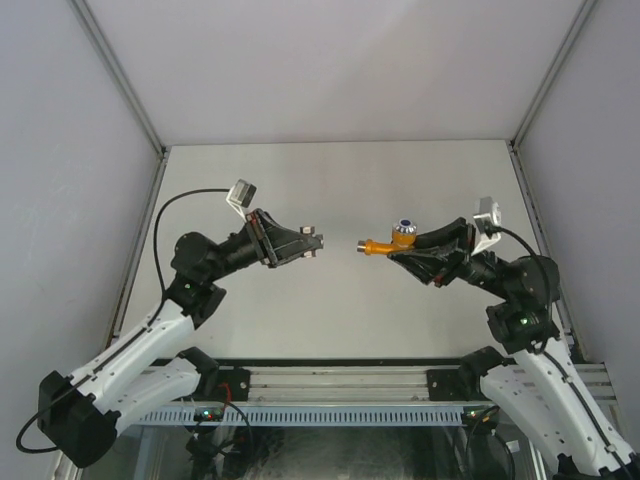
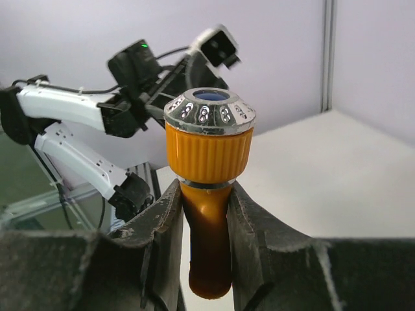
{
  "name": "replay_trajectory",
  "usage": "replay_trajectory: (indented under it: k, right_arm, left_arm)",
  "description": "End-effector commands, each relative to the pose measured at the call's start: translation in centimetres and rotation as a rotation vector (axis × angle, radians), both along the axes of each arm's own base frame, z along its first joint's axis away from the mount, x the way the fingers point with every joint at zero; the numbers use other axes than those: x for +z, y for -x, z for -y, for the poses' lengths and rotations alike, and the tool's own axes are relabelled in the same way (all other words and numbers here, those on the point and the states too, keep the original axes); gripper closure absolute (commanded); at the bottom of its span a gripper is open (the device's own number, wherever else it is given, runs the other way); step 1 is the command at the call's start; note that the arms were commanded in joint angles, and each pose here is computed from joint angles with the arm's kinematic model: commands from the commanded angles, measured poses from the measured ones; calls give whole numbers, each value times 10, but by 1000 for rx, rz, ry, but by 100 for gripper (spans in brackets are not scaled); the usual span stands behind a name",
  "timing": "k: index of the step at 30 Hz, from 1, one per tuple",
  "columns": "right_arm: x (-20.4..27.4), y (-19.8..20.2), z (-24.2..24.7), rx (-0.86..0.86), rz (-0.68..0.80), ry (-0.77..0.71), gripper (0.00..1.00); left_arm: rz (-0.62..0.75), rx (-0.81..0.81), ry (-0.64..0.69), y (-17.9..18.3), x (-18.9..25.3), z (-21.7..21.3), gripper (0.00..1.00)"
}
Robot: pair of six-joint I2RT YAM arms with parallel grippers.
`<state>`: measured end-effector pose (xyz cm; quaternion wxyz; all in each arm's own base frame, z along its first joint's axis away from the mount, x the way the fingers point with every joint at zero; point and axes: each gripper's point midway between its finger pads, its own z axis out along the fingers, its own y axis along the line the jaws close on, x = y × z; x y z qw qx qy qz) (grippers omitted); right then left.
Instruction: Install the water faucets
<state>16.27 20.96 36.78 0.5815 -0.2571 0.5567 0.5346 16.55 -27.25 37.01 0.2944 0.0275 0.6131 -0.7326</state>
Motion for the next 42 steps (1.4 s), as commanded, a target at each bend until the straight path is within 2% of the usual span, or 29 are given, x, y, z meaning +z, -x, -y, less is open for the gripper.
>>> replay_trajectory:
  k: [1, 15, 42]
  right_arm:
    - [30, 17, 0, -9, 266, 41, 100]
    - [35, 34, -21, 4, 416, 109, 100]
    - [46, 33, -38, -21, 446, 69, 100]
  left_arm:
    - [3, -60, 111, 9, 26, -4, 100]
    - [-10, -254, 82, 37, 21, 4, 100]
    - [-35, -256, 75, 34, 14, 12, 100]
